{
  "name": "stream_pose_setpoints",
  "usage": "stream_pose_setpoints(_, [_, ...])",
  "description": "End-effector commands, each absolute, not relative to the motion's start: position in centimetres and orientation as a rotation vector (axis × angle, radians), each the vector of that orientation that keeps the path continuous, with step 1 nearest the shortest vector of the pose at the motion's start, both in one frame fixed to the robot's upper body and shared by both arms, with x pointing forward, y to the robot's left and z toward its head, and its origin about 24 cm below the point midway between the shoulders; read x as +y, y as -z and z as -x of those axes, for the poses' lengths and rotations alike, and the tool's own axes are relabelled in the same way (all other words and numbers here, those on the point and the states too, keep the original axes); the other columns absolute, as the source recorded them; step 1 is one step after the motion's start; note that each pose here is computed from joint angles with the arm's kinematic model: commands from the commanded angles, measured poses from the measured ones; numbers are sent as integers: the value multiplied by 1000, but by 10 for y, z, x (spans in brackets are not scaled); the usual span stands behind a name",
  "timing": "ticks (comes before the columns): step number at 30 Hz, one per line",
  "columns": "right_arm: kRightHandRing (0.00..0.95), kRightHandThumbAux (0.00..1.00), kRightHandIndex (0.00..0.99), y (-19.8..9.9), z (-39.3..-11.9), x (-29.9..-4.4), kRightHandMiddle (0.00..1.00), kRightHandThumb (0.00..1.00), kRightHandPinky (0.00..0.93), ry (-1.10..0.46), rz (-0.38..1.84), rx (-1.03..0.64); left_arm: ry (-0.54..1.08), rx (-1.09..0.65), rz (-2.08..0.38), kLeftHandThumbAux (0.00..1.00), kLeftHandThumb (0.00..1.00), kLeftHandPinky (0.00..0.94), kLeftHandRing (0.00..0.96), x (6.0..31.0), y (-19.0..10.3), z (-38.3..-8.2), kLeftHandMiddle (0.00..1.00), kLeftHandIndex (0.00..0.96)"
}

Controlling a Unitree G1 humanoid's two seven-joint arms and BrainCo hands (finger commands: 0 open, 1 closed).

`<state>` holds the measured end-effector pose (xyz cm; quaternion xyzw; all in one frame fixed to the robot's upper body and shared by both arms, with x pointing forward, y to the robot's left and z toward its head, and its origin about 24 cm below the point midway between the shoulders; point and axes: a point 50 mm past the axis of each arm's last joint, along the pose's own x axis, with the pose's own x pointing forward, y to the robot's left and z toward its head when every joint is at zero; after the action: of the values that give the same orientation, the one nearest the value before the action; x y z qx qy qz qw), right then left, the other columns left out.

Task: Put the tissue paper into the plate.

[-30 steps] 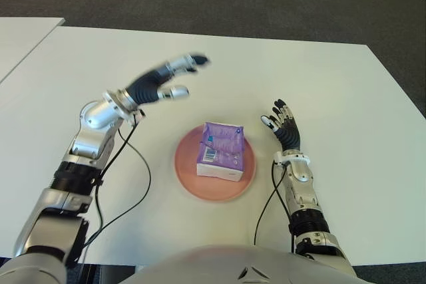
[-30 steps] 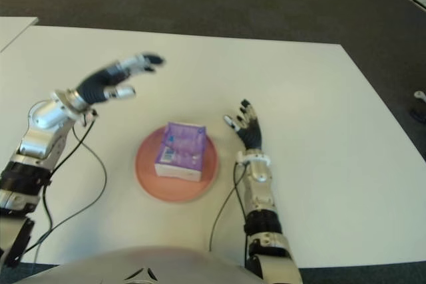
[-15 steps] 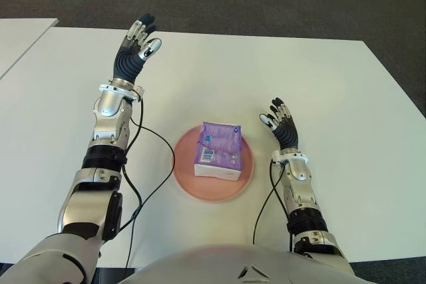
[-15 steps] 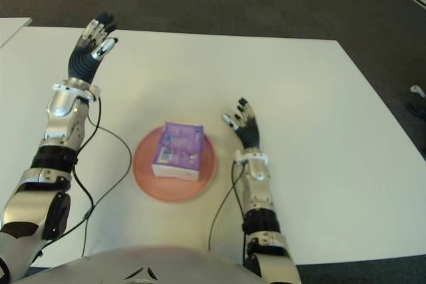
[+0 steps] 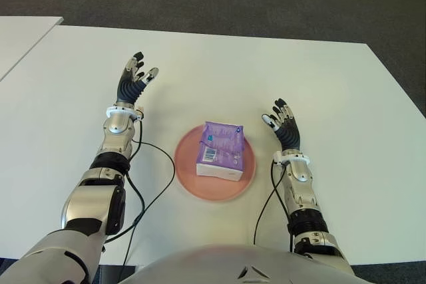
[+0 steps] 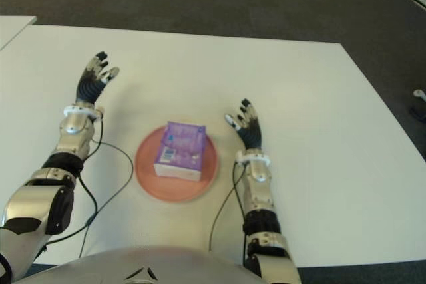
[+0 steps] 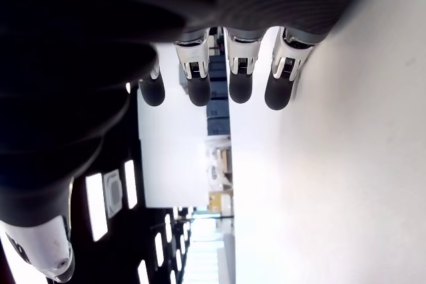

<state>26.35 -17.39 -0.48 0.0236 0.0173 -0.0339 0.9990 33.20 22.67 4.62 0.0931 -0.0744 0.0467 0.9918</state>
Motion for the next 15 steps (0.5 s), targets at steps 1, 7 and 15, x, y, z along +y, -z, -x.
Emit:
stream_pose_setpoints(1, [10, 644, 27, 40, -239, -175, 35, 68, 34, 99, -76, 227, -69, -116, -186, 503, 0, 0, 0, 217, -30, -321, 0, 0])
stream_pose_setpoints(7, [15, 647, 35, 39, -238, -176, 42, 63, 38, 101, -75, 229, -66, -81, -169, 481, 0, 0, 0, 211, -22, -318, 0, 0])
stream_pose_setpoints(15, [10, 655, 27, 39, -238, -176, 36, 52, 21, 87, -69, 226, -78, -35, -179, 470, 0, 0, 0, 208, -15, -313, 0, 0])
